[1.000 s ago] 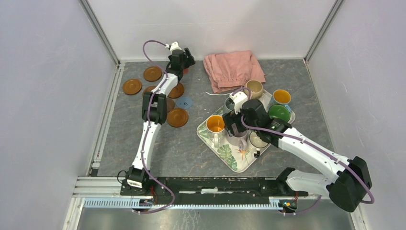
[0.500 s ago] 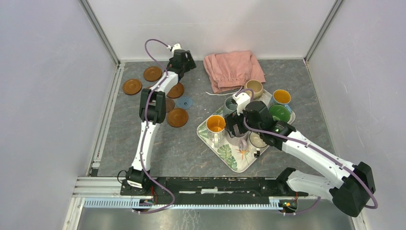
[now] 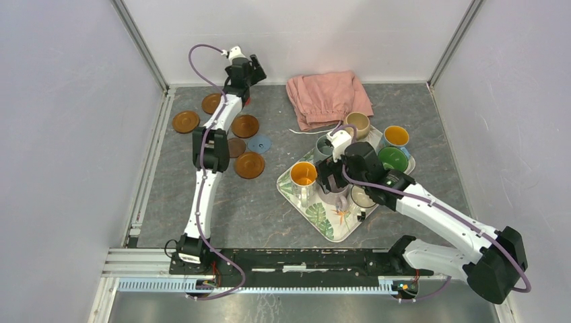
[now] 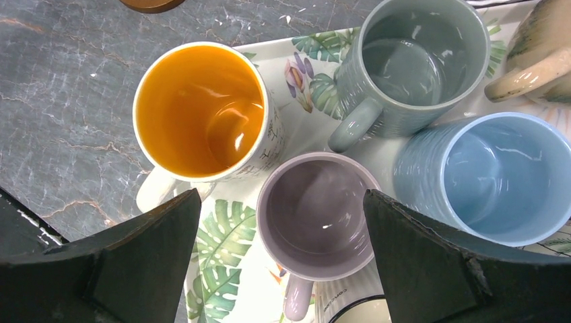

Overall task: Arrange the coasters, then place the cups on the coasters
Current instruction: Move the coaster to the corner of the board.

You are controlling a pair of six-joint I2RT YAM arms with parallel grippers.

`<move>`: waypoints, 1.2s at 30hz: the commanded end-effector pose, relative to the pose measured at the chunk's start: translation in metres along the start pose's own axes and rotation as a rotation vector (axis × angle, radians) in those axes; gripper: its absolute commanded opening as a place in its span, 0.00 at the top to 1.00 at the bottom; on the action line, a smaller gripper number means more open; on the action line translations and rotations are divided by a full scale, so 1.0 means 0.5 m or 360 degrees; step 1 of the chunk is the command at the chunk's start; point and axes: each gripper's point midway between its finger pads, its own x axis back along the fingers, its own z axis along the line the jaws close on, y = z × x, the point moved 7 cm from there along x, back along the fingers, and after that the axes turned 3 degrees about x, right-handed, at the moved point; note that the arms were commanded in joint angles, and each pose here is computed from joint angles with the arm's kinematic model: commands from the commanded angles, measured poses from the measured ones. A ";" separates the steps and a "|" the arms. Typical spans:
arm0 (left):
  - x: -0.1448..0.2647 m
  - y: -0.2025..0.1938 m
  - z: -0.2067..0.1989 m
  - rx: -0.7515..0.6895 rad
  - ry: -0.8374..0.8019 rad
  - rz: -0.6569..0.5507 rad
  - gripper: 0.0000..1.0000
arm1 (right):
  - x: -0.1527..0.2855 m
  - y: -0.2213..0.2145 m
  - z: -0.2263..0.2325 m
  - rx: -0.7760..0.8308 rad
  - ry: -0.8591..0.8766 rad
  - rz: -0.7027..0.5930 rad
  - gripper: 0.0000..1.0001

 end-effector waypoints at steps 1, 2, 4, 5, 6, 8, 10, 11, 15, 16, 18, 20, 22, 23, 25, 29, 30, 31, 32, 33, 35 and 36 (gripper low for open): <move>-0.029 0.023 0.061 0.0044 0.0075 -0.0102 0.09 | -0.004 0.028 -0.001 -0.0015 -0.0009 -0.0052 0.02; -0.031 0.023 0.067 0.0051 0.0075 -0.0098 0.09 | -0.005 0.029 0.000 -0.0016 -0.0003 -0.0052 0.02; -0.034 0.018 0.073 0.0062 0.0060 -0.0083 0.09 | -0.009 0.029 0.002 -0.0021 0.0010 -0.0045 0.02; -0.036 0.013 0.076 0.0068 0.0053 -0.0071 0.09 | -0.012 0.027 0.004 -0.0027 0.0018 -0.0036 0.02; -0.038 0.006 0.078 0.0078 0.0045 -0.0053 0.09 | -0.014 0.028 0.005 -0.0029 0.0024 -0.0036 0.02; -0.041 -0.007 0.083 0.0099 0.0040 -0.0021 0.09 | -0.015 0.029 0.007 -0.0035 0.0032 -0.0030 0.02; -0.042 -0.020 0.088 0.0105 0.0048 0.0012 0.09 | -0.015 0.029 0.007 -0.0035 0.0031 -0.0031 0.02; -0.041 -0.026 0.090 0.0110 0.0052 0.0033 0.10 | -0.013 0.030 0.006 -0.0038 0.0027 -0.0035 0.02; -0.032 -0.054 0.098 0.0151 0.0073 0.0125 0.12 | -0.011 0.030 0.005 -0.0043 0.0025 -0.0040 0.02; -0.028 -0.055 0.096 0.0155 0.0075 0.0140 0.12 | -0.009 0.031 0.007 -0.0047 0.0032 -0.0044 0.02; -0.019 -0.057 0.091 0.0148 0.0094 0.0163 0.13 | -0.007 0.030 0.007 -0.0050 0.0035 -0.0049 0.02; -0.010 -0.060 0.088 0.0138 0.0113 0.0185 0.14 | -0.003 0.029 0.006 -0.0056 0.0032 -0.0059 0.02; 0.001 -0.062 0.085 0.0132 0.0138 0.0210 0.14 | 0.002 0.031 0.007 -0.0061 0.0034 -0.0074 0.02; 0.007 -0.063 0.082 0.0133 0.0144 0.0215 0.15 | 0.004 0.032 0.006 -0.0063 0.0032 -0.0082 0.02; 0.018 -0.070 0.081 0.0127 0.0170 0.0235 0.15 | 0.007 0.032 0.007 -0.0064 0.0037 -0.0092 0.02; 0.038 -0.079 0.069 0.0139 0.0179 0.0270 0.16 | 0.014 0.031 0.007 -0.0069 0.0040 -0.0107 0.02; 0.042 -0.084 0.068 0.0138 0.0180 0.0284 0.16 | 0.015 0.030 0.007 -0.0069 0.0040 -0.0110 0.02; 0.046 -0.089 0.065 0.0141 0.0179 0.0295 0.16 | 0.017 0.030 0.008 -0.0070 0.0044 -0.0115 0.02; 0.049 -0.094 0.063 0.0138 0.0180 0.0307 0.16 | 0.020 0.029 0.007 -0.0070 0.0045 -0.0121 0.02; 0.053 -0.097 0.059 0.0134 0.0184 0.0313 0.16 | 0.021 0.028 0.007 -0.0072 0.0045 -0.0122 0.02; 0.058 -0.105 0.054 0.0130 0.0184 0.0328 0.16 | 0.024 0.029 0.006 -0.0077 0.0043 -0.0132 0.02; 0.062 -0.106 0.051 0.0127 0.0184 0.0334 0.16 | 0.026 0.028 0.007 -0.0076 0.0043 -0.0134 0.02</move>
